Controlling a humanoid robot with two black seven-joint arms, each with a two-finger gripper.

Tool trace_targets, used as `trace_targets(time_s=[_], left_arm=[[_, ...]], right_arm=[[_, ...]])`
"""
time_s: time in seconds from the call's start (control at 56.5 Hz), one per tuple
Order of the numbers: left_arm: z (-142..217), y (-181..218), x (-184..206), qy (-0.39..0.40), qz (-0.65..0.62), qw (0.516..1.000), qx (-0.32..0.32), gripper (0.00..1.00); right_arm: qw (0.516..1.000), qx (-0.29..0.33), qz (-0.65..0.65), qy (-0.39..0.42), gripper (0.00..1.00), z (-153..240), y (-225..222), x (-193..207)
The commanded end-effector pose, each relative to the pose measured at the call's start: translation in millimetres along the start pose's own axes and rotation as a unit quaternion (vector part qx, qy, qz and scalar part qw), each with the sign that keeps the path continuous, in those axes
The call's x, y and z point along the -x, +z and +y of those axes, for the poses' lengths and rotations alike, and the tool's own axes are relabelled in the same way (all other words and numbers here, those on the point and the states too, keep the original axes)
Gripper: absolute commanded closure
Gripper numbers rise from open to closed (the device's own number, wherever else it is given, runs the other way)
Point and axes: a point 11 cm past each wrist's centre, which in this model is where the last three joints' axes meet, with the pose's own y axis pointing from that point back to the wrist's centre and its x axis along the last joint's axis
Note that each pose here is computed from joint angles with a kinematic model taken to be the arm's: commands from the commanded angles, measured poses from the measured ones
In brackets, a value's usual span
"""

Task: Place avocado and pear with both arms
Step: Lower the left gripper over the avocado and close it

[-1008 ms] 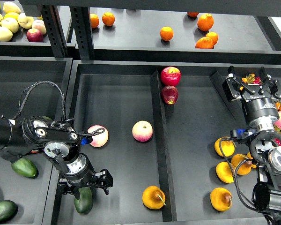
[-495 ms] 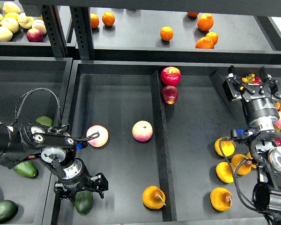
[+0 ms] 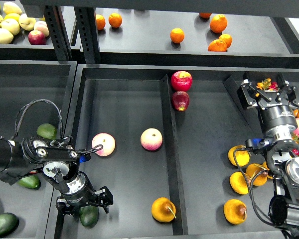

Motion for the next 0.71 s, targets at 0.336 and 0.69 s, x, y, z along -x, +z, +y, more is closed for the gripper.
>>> trace_targets(time_s=[0.336,0.69], left_arm=[[-3.3,3.7,0.9,0.0,0.001,1.0,0.003,0.1],[-2.6,4.1,-2.0,0.003,0.007,1.0,0.006,0.22]], right_arm=[[1.0,0.0,0.0,0.0,0.0,0.0,0.0,0.0],[1.0,0.0,0.0,0.0,0.0,0.0,0.0,0.0]])
